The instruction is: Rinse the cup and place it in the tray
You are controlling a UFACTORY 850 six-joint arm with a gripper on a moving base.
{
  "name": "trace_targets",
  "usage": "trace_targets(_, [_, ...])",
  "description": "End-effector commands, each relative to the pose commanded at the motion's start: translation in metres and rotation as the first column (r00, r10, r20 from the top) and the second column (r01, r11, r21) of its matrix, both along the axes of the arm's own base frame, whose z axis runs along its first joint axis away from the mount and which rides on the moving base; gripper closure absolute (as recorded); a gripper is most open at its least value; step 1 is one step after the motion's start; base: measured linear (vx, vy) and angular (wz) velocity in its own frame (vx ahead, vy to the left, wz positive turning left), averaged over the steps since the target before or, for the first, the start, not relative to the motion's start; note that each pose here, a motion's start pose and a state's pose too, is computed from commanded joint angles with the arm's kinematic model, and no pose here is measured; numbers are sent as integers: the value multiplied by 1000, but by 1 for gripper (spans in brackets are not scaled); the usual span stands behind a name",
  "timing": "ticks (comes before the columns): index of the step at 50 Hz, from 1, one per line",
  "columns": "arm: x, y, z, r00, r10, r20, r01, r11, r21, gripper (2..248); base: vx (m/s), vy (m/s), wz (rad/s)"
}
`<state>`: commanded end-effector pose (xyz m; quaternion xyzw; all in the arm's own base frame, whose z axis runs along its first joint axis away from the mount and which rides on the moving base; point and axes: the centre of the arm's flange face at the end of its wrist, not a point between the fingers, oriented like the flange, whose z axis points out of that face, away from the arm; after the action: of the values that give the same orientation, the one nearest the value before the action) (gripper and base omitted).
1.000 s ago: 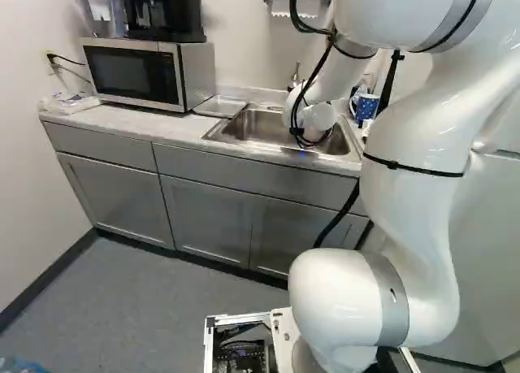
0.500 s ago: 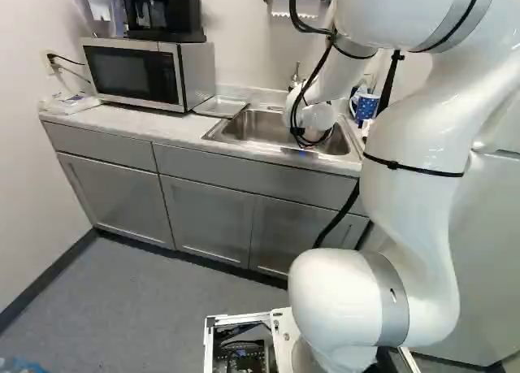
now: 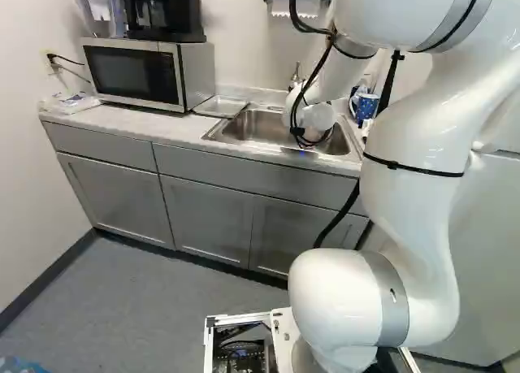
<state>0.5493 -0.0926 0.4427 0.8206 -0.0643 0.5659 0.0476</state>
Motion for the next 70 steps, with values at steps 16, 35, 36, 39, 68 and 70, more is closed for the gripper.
trace_targets(16, [0,0,0,1000,0,0,0,1000,0,126,0,0,0])
trace_targets(35, [0,0,0,1000,0,0,0,1000,0,126,0,0,0])
trace_targets(36, [0,0,0,1000,0,0,0,1000,0,126,0,0,0])
trace_targets(39, [0,0,0,1000,0,0,0,1000,0,126,0,0,0])
trace_targets(68, [0,0,0,1000,0,0,0,1000,0,126,0,0,0])
trace_targets(70, [0,0,0,1000,0,0,0,1000,0,126,0,0,0])
